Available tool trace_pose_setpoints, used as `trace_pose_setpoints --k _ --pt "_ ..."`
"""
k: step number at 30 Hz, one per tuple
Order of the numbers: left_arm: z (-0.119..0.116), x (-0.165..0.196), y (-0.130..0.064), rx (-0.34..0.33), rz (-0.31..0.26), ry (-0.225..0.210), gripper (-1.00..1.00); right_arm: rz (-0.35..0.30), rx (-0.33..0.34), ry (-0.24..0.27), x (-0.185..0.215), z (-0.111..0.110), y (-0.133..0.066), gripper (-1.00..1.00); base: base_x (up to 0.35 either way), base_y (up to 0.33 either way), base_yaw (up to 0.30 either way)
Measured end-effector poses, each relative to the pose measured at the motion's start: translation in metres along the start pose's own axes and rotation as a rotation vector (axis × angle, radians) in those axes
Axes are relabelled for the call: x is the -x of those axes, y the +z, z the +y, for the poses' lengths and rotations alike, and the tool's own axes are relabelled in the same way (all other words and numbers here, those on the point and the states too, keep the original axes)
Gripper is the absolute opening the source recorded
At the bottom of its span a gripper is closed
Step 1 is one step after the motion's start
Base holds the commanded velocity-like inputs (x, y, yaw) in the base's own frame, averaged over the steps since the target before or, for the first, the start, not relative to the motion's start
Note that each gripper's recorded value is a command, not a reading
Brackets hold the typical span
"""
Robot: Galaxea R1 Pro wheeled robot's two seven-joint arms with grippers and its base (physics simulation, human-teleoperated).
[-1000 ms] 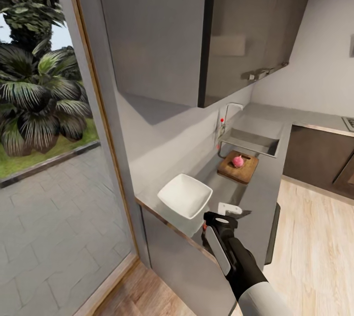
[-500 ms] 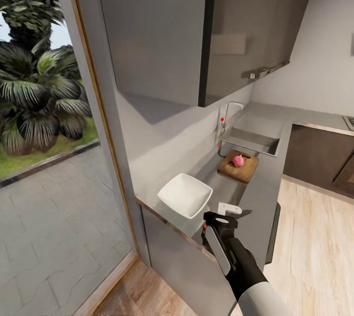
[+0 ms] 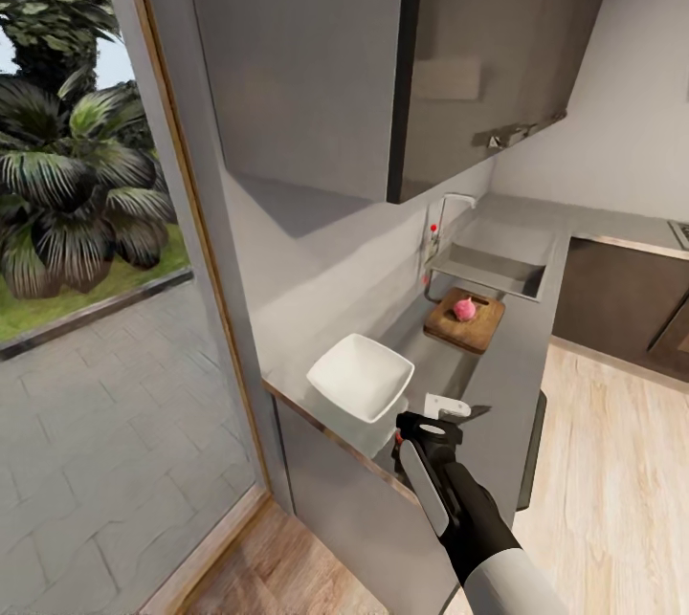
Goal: In the kitchen, take the Vidalia onion out of the sink, dice it on the chopping board with the paring knife, put the diced onion into the bowl on the countertop, then place both the paring knife and the chopping board into the sink.
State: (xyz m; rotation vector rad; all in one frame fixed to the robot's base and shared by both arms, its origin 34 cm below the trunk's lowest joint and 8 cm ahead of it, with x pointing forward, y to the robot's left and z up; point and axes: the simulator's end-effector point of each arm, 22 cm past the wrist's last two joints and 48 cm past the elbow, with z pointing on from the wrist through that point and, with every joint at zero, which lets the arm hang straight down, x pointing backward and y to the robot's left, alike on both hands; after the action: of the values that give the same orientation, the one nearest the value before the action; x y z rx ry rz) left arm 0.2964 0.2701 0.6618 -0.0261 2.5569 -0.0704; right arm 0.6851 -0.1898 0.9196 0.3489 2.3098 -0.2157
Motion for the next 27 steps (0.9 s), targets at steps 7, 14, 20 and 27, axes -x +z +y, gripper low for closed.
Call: trace_pose_setpoints --k 7,14,20,27 --pt "0.0000 -0.0003 0.0000 0.000 0.001 0.000 1.00 0.001 -0.001 0.000 -0.0004 -0.0002 0.0002 1.00 0.000 0.000 0.000" --pt "0.0001 -0.0006 -0.0001 0.000 0.001 0.000 1.00 0.001 -0.001 0.000 -0.0007 -0.0003 0.0005 1.00 0.000 0.000 0.000" --pt "0.0000 -0.0023 -0.0002 0.000 0.006 0.000 1.00 0.005 -0.001 -0.001 -0.0027 -0.0001 0.0019 1.00 0.000 0.000 0.000" --pt "-0.0001 -0.0045 -0.0004 0.000 0.012 0.000 1.00 0.011 -0.003 -0.003 -0.0053 -0.0002 0.0038 1.00 0.000 0.000 0.000"
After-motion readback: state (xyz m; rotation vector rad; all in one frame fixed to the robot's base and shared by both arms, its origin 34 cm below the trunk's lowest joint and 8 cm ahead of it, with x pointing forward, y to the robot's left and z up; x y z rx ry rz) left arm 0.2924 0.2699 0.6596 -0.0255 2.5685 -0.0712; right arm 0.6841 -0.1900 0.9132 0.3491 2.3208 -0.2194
